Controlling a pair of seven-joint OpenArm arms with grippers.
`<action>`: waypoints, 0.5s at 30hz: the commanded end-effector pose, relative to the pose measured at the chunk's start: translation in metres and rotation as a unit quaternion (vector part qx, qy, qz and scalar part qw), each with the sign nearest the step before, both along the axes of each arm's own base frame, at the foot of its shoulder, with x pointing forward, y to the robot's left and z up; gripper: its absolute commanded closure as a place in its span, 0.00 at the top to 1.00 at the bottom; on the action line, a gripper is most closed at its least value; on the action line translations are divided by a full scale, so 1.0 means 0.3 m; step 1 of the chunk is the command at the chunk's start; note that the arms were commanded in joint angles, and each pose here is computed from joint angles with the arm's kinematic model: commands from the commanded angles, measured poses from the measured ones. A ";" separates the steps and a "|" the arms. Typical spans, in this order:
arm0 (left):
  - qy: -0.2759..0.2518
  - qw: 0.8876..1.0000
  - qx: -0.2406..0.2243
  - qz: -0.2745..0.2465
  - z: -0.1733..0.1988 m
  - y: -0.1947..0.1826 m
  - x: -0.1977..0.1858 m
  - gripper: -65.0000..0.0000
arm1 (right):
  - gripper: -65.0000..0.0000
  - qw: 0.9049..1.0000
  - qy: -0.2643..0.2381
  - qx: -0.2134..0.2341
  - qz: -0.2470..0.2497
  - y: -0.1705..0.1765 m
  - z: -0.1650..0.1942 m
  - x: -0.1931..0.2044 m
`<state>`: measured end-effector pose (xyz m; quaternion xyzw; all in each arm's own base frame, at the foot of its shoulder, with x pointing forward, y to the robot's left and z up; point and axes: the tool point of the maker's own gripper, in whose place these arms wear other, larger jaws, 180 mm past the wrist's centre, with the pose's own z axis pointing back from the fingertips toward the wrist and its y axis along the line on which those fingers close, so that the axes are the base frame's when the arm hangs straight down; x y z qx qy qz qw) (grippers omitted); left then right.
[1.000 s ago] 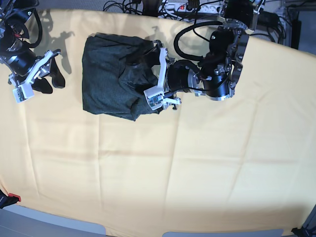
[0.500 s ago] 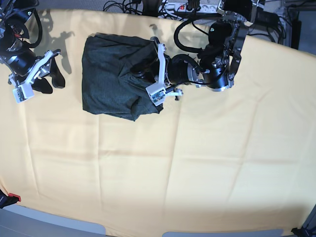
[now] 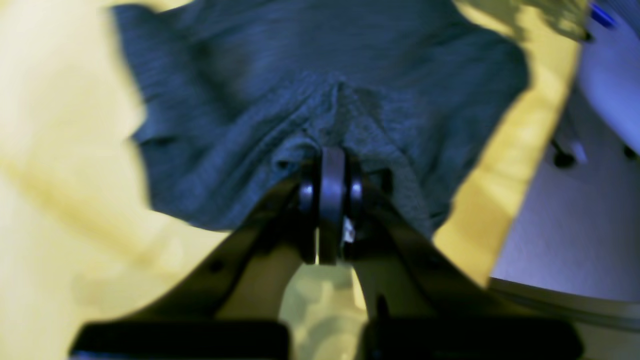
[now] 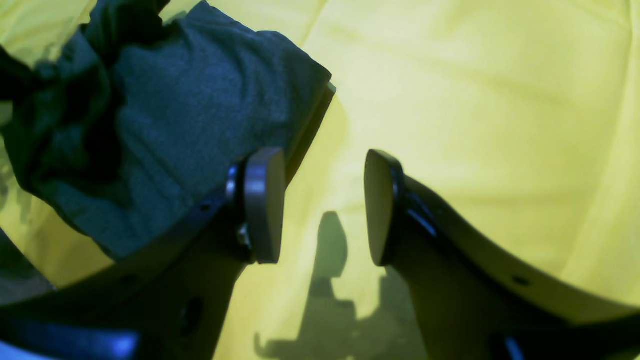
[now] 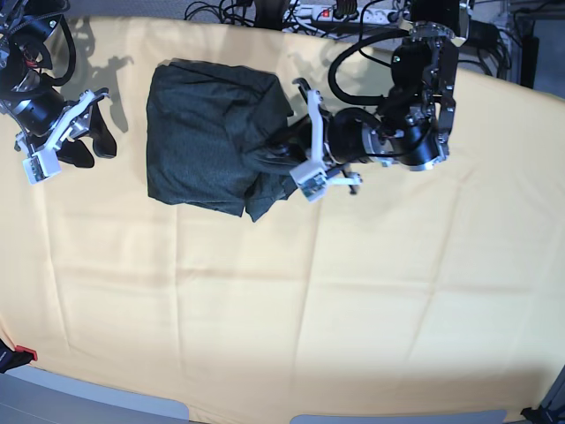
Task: Fold the T-shirt properly
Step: 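Pull the grasped shirt end with the left gripper away from the bundle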
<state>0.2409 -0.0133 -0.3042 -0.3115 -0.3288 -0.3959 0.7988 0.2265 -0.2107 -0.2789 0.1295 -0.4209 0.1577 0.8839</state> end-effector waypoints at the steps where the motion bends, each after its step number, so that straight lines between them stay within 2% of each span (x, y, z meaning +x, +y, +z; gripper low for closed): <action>1: -0.014 1.000 -0.017 0.012 0.042 0.004 0.025 0.00 | 0.41 1.000 -0.023 0.000 0.006 0.003 0.040 0.014; 6: 0.019 0.998 -0.037 0.054 0.034 0.074 0.022 0.00 | 0.41 1.000 -0.023 0.000 0.006 0.003 0.040 0.014; 11: 0.068 0.993 -0.081 0.061 0.020 0.086 -0.053 0.00 | 0.41 1.000 -0.023 0.000 0.006 0.004 0.040 0.014; 15: 0.098 0.990 -0.082 0.061 -0.017 0.086 -0.112 0.00 | 0.41 1.000 -0.024 0.000 0.006 0.004 0.040 0.014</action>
